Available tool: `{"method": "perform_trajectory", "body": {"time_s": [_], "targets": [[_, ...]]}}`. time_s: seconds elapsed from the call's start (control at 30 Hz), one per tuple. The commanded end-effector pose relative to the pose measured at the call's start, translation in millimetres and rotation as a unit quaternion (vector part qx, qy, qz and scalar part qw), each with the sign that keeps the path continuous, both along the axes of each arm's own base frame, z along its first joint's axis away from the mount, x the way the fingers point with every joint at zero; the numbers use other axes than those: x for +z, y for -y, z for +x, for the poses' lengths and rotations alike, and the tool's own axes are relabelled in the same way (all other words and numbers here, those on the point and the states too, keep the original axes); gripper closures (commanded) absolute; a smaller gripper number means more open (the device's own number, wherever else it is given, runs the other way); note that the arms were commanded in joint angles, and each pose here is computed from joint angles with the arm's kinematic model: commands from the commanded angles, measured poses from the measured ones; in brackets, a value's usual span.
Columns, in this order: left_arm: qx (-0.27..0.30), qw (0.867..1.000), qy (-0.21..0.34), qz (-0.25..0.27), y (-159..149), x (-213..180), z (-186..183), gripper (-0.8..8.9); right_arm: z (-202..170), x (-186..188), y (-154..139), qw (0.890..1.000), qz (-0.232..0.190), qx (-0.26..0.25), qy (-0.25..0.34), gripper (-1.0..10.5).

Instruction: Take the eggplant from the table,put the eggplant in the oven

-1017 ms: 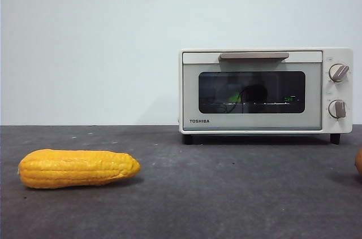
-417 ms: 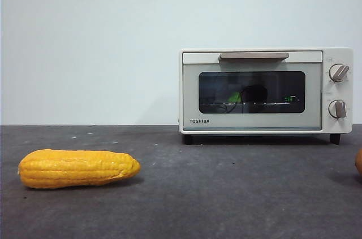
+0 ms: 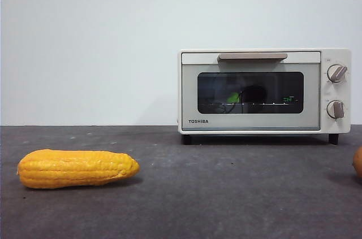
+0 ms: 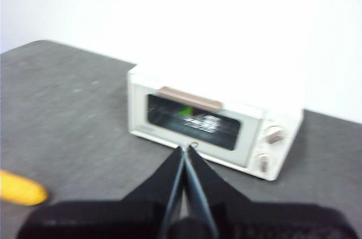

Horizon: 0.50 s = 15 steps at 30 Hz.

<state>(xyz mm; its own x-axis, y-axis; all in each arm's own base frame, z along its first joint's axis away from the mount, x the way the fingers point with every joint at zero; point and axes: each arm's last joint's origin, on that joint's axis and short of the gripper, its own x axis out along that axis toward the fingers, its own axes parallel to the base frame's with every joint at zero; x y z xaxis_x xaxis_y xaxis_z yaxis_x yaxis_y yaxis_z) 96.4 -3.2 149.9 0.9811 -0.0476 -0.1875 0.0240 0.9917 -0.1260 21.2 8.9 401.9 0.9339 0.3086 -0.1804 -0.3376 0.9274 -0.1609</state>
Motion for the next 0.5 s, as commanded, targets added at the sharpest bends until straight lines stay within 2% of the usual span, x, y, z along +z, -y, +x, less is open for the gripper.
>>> {"method": "perform_trajectory", "body": {"time_s": [0.03,0.2,0.5], "targets": [[0.0,1.0,0.002,-0.004,-0.1,-1.4,0.5,8.17,0.1,-17.7,0.7,0.999,-0.005,-0.017,0.027,9.5],[0.0,1.0,0.003,-0.004,-0.1,-1.4,0.5,8.17,6.5,-56.3,1.8,0.998,-0.003,-0.034,0.049,9.5],[0.0,1.0,0.002,-0.004,-0.1,-1.4,0.5,8.17,39.3,-141.5,4.9,0.999,-0.002,-0.039,0.021,9.5]]}}
